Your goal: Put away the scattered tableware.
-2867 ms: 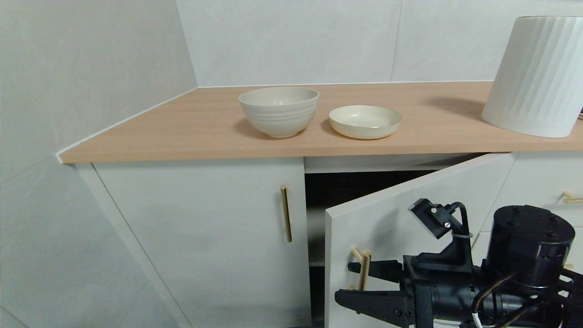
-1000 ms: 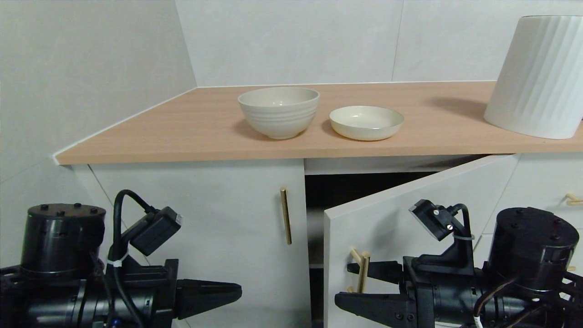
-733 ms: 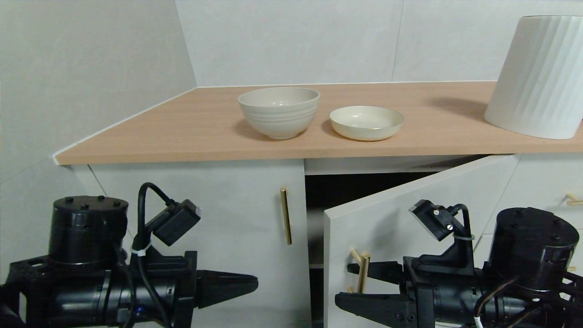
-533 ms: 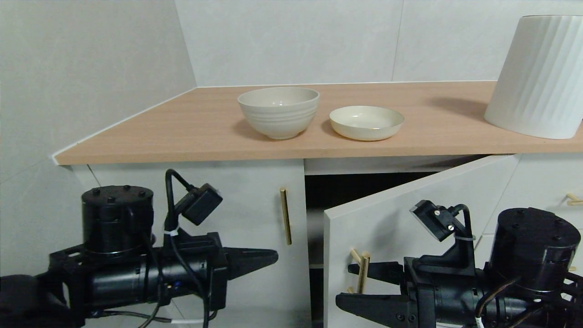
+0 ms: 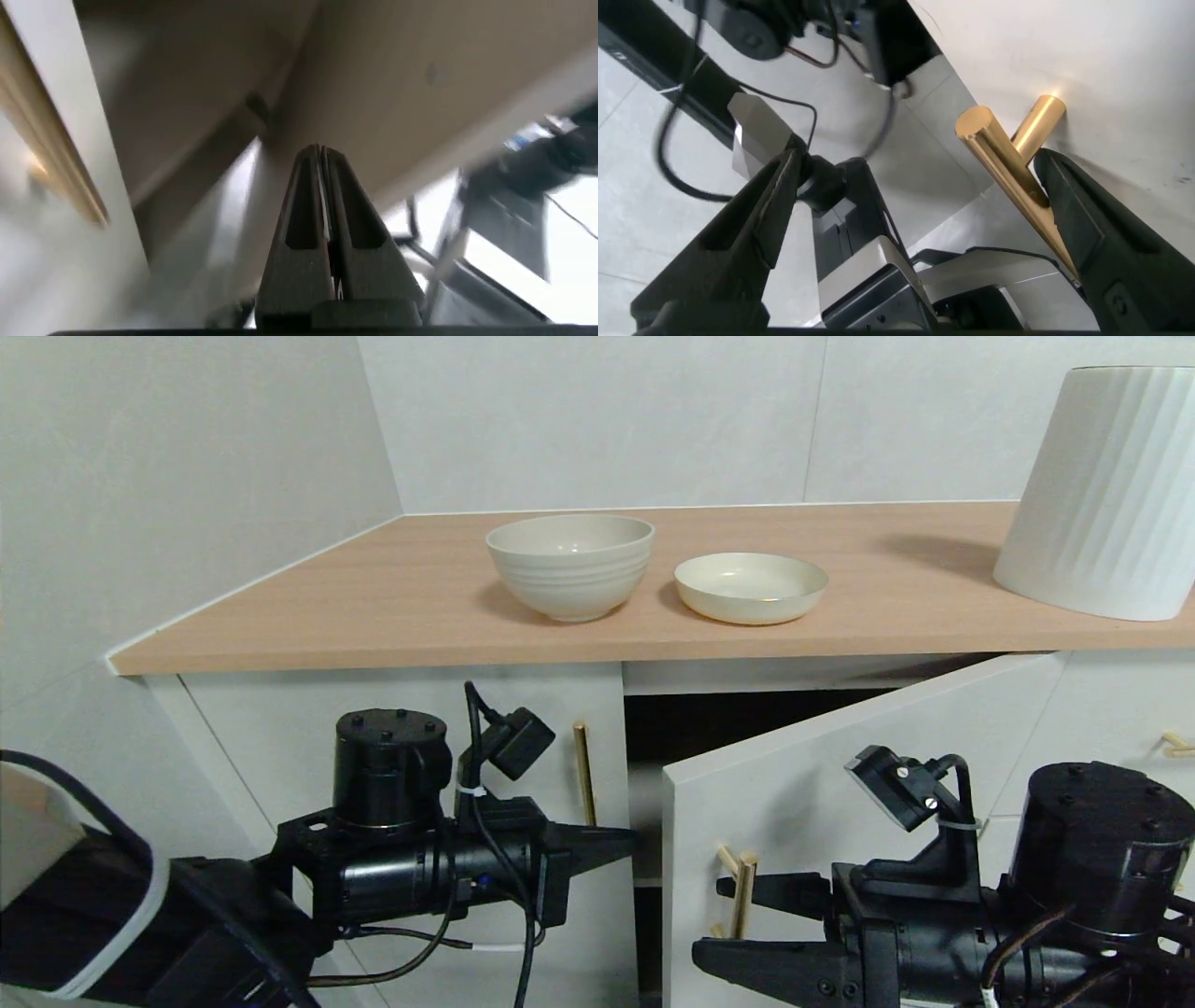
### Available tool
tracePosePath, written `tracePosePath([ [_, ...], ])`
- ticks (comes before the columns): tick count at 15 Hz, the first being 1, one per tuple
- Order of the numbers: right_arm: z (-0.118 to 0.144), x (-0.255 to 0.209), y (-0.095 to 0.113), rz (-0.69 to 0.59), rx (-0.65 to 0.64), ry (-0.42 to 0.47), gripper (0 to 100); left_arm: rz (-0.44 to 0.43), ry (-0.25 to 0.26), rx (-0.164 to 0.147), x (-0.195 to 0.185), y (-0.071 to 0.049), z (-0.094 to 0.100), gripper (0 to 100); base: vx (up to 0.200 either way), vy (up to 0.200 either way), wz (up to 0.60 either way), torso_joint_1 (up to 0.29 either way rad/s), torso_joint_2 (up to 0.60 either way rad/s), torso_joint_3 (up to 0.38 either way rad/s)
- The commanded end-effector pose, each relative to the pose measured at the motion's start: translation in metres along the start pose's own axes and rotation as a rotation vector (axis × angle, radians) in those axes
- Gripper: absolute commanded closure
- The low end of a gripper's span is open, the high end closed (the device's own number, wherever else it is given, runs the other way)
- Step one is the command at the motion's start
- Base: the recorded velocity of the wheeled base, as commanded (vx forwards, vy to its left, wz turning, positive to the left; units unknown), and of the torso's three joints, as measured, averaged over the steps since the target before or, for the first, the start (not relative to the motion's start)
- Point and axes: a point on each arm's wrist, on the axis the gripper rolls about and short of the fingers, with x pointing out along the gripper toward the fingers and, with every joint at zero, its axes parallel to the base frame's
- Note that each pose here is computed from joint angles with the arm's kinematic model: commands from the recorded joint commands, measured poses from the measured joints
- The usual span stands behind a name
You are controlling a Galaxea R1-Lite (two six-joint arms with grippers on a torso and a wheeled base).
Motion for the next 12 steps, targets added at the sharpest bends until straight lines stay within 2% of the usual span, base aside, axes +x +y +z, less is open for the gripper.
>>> tracePosePath([
  [1, 0.000, 0.000, 0.000, 0.001, -0.001, -0.001, 0, 0.020, 0.007, -0.016, 0.013, 0.009, -0.011, 100, 0.000, 0.000, 0.00, 0.000, 0.00, 0.000],
  [4, 0.000, 0.000, 0.000, 0.000, -0.006, -0.002, 0, -0.019, -0.065, -0.034, 0.024, 0.006, -0.009, 100, 0.000, 0.000, 0.00, 0.000, 0.00, 0.000],
  [5, 0.000, 0.000, 0.000, -0.003, -0.006, -0.004, 0, -0.036, -0.095, -0.028, 0.027, 0.005, -0.011, 100, 0.000, 0.000, 0.00, 0.000, 0.00, 0.000],
  [7, 0.001, -0.001, 0.002, -0.001, -0.012, -0.010, 0, -0.081, -0.147, 0.015, 0.040, 0.001, -0.017, 100, 0.000, 0.000, 0.00, 0.000, 0.00, 0.000],
  [10, 0.003, -0.003, 0.003, -0.002, -0.017, -0.020, 0, -0.103, -0.161, 0.036, 0.053, -0.002, -0.018, 100, 0.000, 0.000, 0.00, 0.000, 0.00, 0.000],
  [12, 0.003, -0.003, 0.003, -0.006, -0.018, -0.023, 0, -0.132, -0.162, 0.051, 0.058, -0.011, -0.019, 100, 0.000, 0.000, 0.00, 0.000, 0.00, 0.000],
])
